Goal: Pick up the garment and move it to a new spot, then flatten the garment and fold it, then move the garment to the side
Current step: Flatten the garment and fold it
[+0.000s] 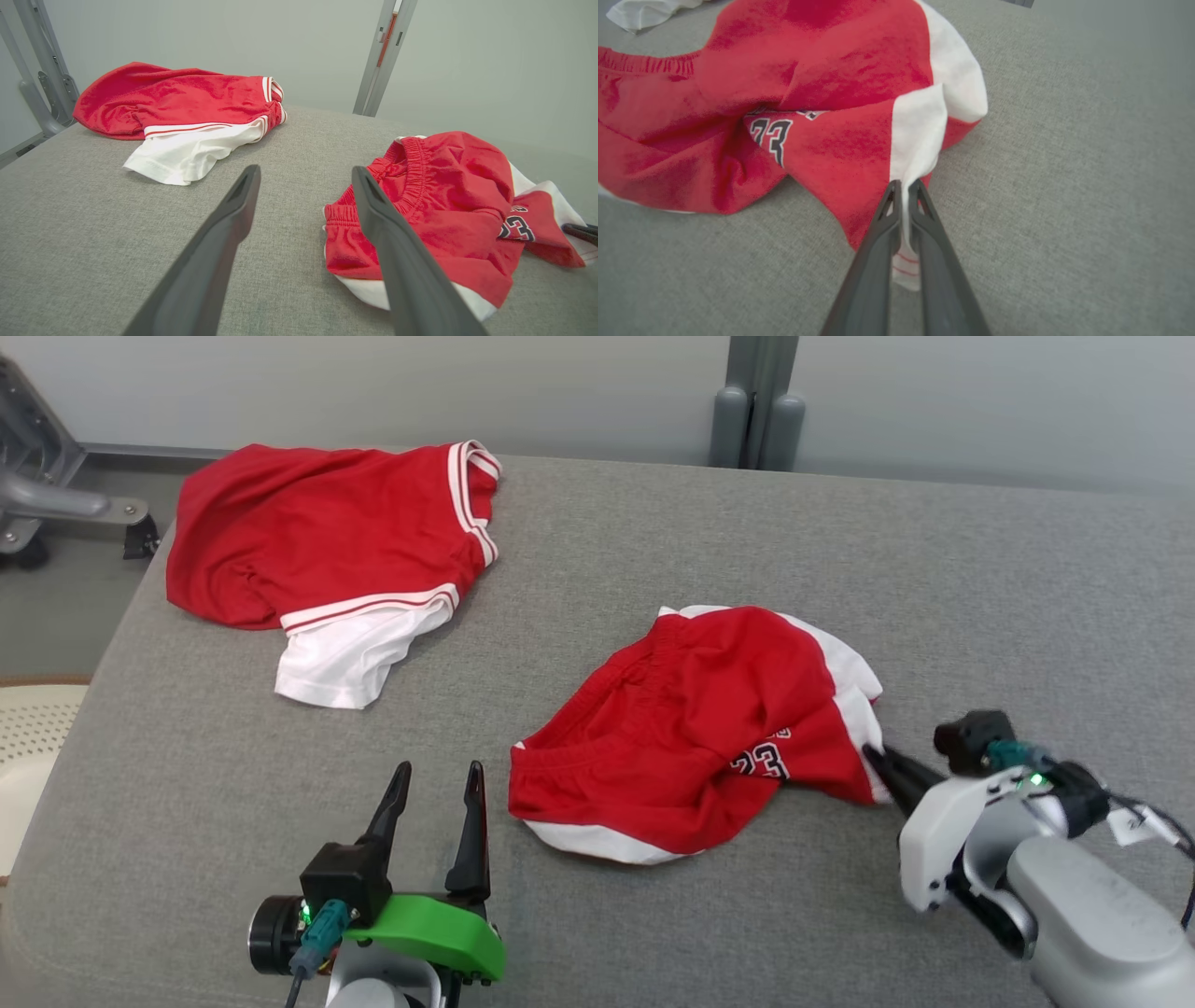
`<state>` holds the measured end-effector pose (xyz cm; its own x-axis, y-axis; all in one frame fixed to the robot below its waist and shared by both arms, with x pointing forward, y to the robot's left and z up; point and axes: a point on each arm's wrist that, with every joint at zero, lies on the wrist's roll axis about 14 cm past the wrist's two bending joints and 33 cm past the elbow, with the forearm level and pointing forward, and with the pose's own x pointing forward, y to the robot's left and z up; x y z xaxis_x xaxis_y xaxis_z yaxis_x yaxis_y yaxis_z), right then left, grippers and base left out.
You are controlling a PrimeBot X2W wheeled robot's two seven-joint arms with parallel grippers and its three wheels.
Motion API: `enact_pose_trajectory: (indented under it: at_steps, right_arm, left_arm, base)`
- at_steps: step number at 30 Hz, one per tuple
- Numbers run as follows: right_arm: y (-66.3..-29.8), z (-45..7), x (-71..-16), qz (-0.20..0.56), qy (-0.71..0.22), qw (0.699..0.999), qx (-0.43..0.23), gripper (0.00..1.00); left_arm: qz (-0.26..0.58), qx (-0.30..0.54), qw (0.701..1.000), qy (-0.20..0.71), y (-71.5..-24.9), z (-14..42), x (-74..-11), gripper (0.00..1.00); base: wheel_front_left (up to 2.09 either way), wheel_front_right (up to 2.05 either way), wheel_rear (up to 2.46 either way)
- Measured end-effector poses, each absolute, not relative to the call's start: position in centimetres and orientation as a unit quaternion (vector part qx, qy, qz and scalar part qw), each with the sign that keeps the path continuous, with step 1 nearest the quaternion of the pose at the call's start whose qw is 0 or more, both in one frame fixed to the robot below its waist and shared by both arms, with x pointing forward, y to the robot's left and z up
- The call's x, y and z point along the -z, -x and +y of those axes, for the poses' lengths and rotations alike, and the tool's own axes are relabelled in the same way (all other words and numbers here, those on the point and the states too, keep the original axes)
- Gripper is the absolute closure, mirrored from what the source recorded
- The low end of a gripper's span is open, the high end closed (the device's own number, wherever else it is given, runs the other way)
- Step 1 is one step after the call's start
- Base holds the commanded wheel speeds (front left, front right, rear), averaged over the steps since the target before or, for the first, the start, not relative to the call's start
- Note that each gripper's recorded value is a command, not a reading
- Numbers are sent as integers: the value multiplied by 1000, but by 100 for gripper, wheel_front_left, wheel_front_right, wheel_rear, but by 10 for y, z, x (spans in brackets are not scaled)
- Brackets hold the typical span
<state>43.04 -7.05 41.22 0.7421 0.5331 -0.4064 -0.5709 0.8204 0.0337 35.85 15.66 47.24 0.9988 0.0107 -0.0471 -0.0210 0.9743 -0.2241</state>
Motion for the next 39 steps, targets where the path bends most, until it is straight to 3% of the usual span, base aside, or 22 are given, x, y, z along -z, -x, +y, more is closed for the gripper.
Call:
enact_pose_trajectory:
  at_steps: [14,16,17,26,39]
  right_arm:
    - [-553,-72,-494,101,134,950,-263,100]
    - [-563,-72,-488,112,144,949,-256,52]
    - [-565,-70,-484,115,150,948,-256,0]
    - [-557,-45,-477,59,104,952,-280,0]
    - [-435,-38,-424,122,52,930,-343,0]
  left_arm:
    - [20,-61,991,114,-353,188,-473,0]
    - [22,-66,991,114,-353,192,-472,0]
    - [23,-68,991,114,-353,192,-472,0]
    - [30,-92,989,111,-351,204,-467,0]
    - [26,-34,993,109,-361,172,-469,0]
  base:
    - [0,0,0]
    - [0,0,0]
    - [0,0,0]
    - [0,0,0]
    - [0,0,0]
